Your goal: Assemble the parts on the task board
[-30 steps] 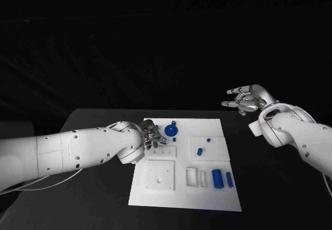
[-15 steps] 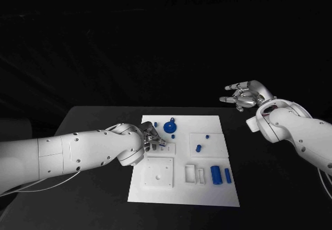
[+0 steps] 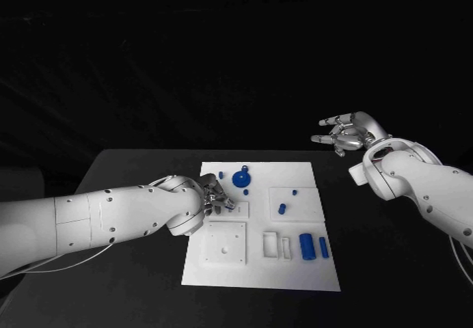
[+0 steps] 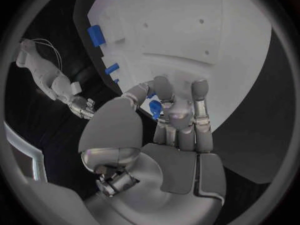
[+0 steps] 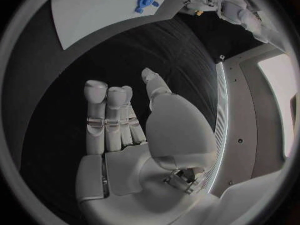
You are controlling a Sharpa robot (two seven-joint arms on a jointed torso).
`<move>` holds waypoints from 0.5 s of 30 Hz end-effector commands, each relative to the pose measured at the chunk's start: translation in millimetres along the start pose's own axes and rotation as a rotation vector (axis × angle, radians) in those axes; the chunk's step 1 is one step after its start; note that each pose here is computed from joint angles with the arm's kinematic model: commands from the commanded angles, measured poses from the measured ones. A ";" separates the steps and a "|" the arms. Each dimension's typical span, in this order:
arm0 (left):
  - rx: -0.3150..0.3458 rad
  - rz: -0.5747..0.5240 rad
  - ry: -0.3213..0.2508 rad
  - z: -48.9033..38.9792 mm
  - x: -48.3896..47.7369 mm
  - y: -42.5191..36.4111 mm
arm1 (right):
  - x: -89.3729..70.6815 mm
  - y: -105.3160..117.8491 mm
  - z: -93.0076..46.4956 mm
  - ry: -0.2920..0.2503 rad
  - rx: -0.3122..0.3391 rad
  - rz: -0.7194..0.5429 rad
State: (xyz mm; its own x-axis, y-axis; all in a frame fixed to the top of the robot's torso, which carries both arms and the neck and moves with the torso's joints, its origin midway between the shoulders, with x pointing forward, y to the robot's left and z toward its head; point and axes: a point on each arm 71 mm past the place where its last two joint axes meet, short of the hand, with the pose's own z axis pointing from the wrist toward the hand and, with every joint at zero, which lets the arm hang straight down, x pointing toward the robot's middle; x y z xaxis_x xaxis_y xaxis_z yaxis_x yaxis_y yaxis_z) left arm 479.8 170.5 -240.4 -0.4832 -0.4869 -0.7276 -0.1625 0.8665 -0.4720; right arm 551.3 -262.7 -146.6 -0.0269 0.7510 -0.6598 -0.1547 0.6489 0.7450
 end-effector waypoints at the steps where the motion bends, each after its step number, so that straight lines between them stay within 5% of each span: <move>1: 0.000 0.024 0.021 0.2 2.3 -0.7 | 1.3 0.7 0.2 0.016 -0.003 0.001; 15: -0.017 0.045 0.053 0.7 3.7 1.6 | 1.6 -0.3 0.6 0.020 0.001 0.000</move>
State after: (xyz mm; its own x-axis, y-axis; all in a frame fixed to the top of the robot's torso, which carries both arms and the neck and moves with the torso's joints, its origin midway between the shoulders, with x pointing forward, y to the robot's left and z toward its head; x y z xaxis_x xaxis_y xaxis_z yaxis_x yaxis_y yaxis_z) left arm 480.3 171.7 -241.8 -0.5059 -0.4645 -0.7269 -0.1613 0.8787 -0.4492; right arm 551.8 -263.1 -147.4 -0.0316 0.7503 -0.6604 -0.1504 0.6496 0.7452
